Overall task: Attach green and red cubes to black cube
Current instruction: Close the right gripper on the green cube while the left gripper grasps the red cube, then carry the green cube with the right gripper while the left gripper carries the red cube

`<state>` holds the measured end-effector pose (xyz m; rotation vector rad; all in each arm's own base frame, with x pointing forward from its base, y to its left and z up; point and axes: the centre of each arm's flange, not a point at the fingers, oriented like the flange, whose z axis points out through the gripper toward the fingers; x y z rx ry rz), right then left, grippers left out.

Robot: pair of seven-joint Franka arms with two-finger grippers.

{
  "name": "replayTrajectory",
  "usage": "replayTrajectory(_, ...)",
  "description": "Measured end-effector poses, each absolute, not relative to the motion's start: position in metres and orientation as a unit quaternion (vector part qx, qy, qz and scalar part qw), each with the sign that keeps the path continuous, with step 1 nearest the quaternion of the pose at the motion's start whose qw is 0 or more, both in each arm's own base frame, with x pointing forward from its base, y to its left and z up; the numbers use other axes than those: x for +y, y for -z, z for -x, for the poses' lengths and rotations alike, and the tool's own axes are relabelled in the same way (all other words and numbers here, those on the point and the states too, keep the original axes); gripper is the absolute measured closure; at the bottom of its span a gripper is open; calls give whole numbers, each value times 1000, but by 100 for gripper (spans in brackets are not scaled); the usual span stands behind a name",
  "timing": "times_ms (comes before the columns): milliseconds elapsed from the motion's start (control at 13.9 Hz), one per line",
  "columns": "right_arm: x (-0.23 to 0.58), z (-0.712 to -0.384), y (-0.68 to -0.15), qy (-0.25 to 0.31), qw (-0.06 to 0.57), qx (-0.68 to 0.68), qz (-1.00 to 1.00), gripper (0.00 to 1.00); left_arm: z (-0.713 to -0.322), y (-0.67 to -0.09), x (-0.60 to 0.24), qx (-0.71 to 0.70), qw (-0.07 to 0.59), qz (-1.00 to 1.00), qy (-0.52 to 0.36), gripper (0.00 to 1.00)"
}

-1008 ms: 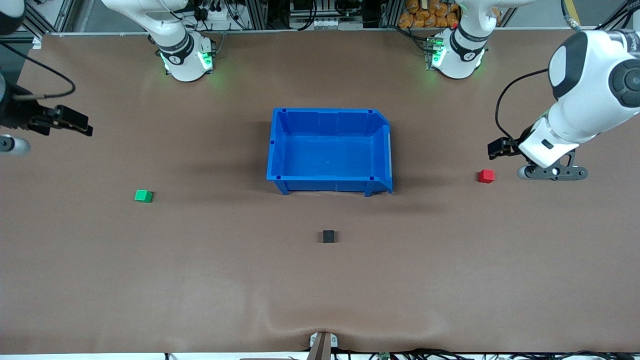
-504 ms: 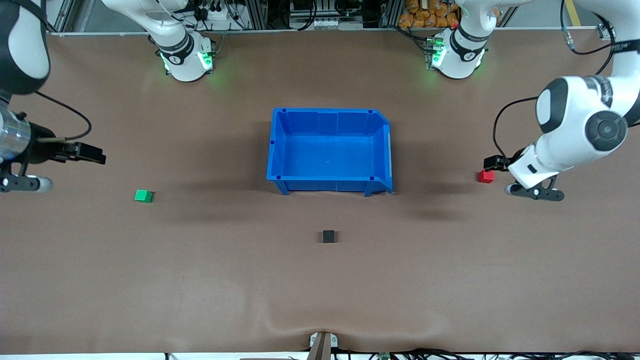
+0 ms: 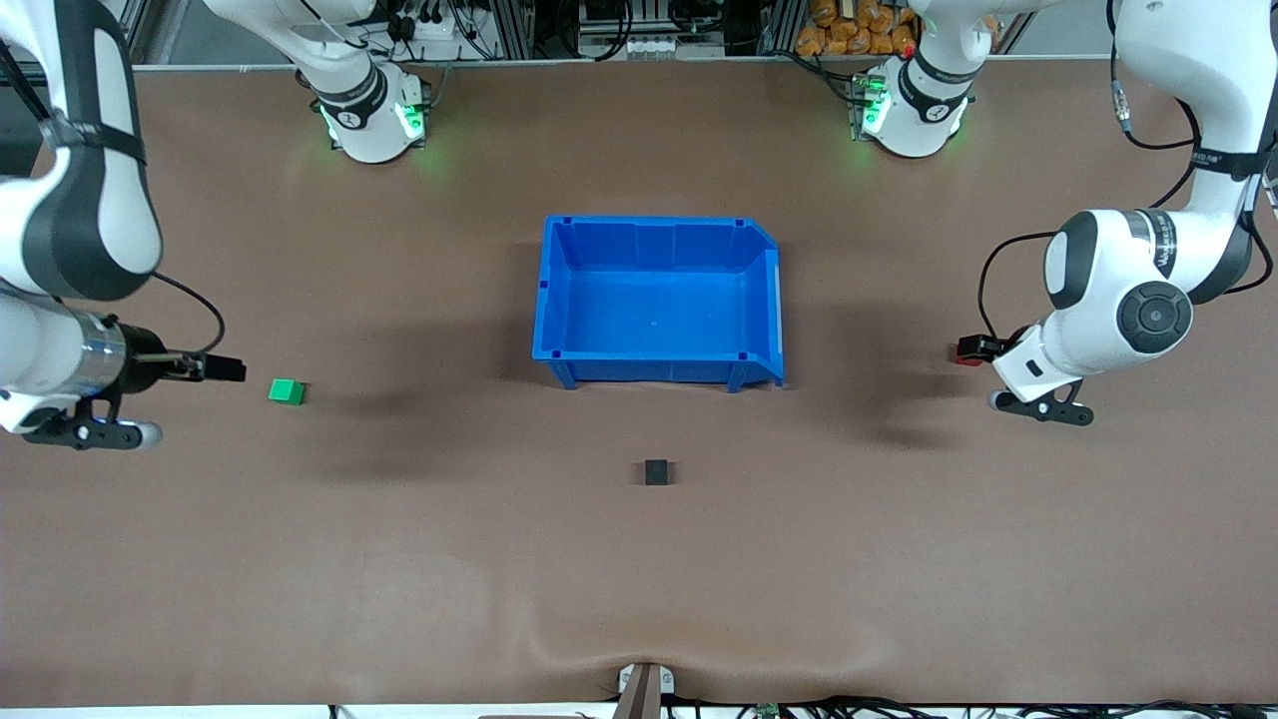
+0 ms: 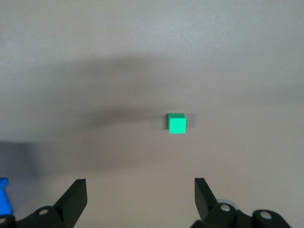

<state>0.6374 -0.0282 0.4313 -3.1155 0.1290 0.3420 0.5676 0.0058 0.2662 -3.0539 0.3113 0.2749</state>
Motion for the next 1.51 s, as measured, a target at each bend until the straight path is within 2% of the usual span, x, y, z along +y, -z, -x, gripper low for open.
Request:
replayTrajectory(504,-55,-636,-356,-129,3,62,990,0,-542,-209,17,90,19,991,-100,0)
replayTrajectory(936,-66,-632,-278,-129,2,71,989,0,-538,-184,16,87,14,990,-108,0)
replayTrajectory(1225,-72,-626,-226,-152,2,76,985,0,-538,-181,16,87,14,990,-108,3)
replayTrajectory(1369,-79,-622,-210,-164,1,78,983,0,-538,-181,16,79,14,991,-108,21)
replayTrajectory(1441,-83,-621,-205,-168,-2,79,983,4,-538,-181,16,74,15,991,-108,31)
replayTrajectory(1513,-88,-619,-200,-172,-3,80,982,4,-538,-181,16,71,15,991,-108,43)
